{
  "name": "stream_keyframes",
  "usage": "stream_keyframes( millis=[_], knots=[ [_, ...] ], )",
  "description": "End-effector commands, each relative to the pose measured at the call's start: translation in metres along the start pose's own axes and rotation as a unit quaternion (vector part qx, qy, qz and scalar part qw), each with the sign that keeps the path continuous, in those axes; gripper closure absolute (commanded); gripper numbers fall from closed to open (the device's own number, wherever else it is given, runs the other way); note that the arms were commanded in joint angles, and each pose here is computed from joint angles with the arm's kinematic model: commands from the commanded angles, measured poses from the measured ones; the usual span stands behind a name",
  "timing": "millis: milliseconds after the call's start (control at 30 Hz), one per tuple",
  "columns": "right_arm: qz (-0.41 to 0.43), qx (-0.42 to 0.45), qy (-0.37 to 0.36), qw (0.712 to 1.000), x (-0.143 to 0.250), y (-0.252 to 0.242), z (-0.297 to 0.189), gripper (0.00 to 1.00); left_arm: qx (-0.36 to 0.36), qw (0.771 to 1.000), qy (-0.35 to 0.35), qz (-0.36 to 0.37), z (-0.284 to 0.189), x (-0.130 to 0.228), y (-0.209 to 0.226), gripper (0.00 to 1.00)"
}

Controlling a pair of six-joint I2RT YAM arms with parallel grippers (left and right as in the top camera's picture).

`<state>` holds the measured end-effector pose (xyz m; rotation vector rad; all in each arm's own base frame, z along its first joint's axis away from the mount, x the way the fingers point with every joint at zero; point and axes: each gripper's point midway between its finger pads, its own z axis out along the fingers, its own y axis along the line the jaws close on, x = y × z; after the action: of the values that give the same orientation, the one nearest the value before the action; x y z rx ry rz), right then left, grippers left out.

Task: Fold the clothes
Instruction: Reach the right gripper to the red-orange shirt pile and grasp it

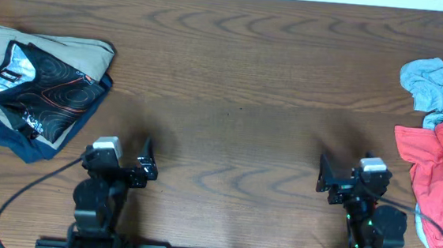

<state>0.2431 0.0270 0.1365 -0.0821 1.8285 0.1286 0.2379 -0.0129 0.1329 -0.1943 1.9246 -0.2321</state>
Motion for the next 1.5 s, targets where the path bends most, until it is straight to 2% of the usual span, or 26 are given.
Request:
stream_keyframes(
  millis=[0, 200, 367, 467, 633, 733, 800, 900, 1033, 1233, 1300, 1467],
  knots=[
    [0.012, 0.023, 0.008, 1.000, -0.025, -0.006, -0.003, 0.01, 0.009, 1.000, 0.016, -0.007, -0.010, -0.029, -0.013, 0.02],
    [0.016, 0.032, 0.123, 0.992, -0.027, -0.009, 0.014, 0.01, -0.022, 0.991, 0.129, -0.014, -0.012, -0.032, -0.014, 0.02],
    [0.017, 0.049, 0.259, 0.965, -0.017, -0.018, 0.032, 0.01, -0.044, 0.975, 0.215, -0.019, -0.011, -0.027, -0.013, 0.02],
    [0.026, 0.057, 0.306, 0.950, -0.019, -0.025, 0.049, 0.01, -0.054, 0.966, 0.253, -0.022, -0.009, -0.020, -0.011, 0.02],
    [0.017, 0.076, 0.311, 0.947, -0.023, -0.037, 0.083, 0.01, -0.064, 0.955, 0.289, -0.024, -0.004, -0.005, -0.007, 0.02],
    [0.011, 0.194, 0.322, 0.927, -0.010, -0.083, 0.089, 0.01, -0.067, 0.952, 0.299, -0.025, -0.001, -0.001, -0.005, 0.02],
    [0.015, 0.287, 0.332, 0.898, 0.004, -0.120, 0.086, 0.01, -0.068, 0.950, 0.303, -0.025, 0.000, 0.001, -0.005, 0.02],
    [0.019, 0.351, 0.342, 0.871, 0.022, -0.156, 0.086, 0.01, -0.069, 0.949, 0.307, -0.025, 0.000, 0.002, -0.004, 0.02],
    [0.056, 0.354, 0.361, 0.861, 0.057, -0.181, 0.099, 0.02, -0.070, 0.948, 0.308, -0.026, 0.001, 0.003, -0.004, 0.02],
    [0.081, 0.372, 0.401, 0.833, 0.100, -0.205, 0.095, 0.14, -0.070, 0.948, 0.310, -0.026, 0.001, 0.003, -0.004, 0.02],
    [0.090, 0.378, 0.411, 0.824, 0.111, -0.209, 0.091, 0.21, -0.070, 0.948, 0.310, -0.026, 0.001, 0.004, -0.004, 0.02],
    [0.100, 0.392, 0.430, 0.808, 0.126, -0.219, 0.081, 0.32, -0.070, 0.948, 0.310, -0.026, 0.001, 0.004, -0.004, 0.02]
  ],
)
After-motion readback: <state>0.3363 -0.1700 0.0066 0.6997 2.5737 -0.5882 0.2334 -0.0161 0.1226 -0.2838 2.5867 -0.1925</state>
